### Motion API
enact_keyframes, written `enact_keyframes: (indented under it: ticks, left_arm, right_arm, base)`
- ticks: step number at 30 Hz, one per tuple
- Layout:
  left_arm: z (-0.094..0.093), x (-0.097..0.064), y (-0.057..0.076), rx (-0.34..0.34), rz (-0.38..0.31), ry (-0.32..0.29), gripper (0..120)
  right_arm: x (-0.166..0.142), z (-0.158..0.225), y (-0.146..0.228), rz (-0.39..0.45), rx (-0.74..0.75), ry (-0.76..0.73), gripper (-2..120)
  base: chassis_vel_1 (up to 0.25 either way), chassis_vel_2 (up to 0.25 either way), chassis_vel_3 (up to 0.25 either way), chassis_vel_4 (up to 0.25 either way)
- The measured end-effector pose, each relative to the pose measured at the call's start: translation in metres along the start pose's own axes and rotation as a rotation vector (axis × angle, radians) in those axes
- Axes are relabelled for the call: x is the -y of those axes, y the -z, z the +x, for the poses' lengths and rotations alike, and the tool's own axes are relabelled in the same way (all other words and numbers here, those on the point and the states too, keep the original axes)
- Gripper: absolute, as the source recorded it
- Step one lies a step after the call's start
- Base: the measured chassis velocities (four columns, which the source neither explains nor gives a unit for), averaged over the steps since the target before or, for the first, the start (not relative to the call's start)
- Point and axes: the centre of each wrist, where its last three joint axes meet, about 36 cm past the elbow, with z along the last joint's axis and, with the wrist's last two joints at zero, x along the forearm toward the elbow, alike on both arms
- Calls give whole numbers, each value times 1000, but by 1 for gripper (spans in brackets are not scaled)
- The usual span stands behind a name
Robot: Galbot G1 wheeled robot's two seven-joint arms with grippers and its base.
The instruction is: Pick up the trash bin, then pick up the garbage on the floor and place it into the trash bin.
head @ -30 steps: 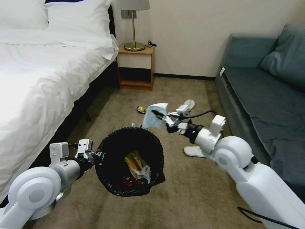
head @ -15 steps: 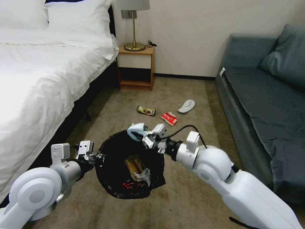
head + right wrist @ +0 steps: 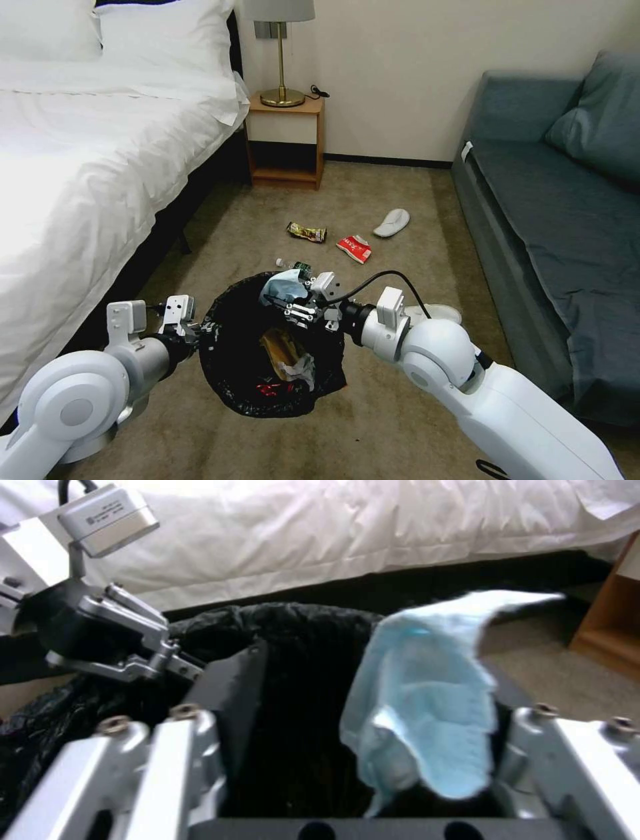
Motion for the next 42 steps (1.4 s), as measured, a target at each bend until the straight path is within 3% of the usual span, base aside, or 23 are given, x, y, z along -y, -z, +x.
enact_keyframes:
  ticks: [5,7,9,22,36,38,41,42]
  left_arm:
    - [0,-1,1,0,0,1,2]
    - [0,-2,2,3,1,2,2]
    - [0,-2,2,3,2,2,2]
    - [-4,-5,4,10,11,-7,2]
    - [-7,-9,5,16,16,6,2]
    - [-7,-9,5,17,16,5,2]
    - [-6,-8,5,20,14,2,2]
    - [-6,-8,5,20,14,2,2]
  right_arm:
    - [-3,-3,0,-3,6,12,80]
    - [-4,-4,2,-2,13,15,93]
    - [-3,-4,4,0,19,14,98]
    - [1,4,22,23,68,0,100]
    - [-20,14,30,41,79,108,100]
    - [-21,15,27,57,69,118,100]
    - [-10,16,20,209,64,149,100]
    - [-10,16,20,209,64,149,100]
  base:
    - [0,0,0,0]
    - [0,0,0,0]
    - [0,0,0,0]
    - [0,0,0,0]
    - [0,0,0,0]
    - [0,0,0,0]
    - [0,0,0,0]
    - [0,0,0,0]
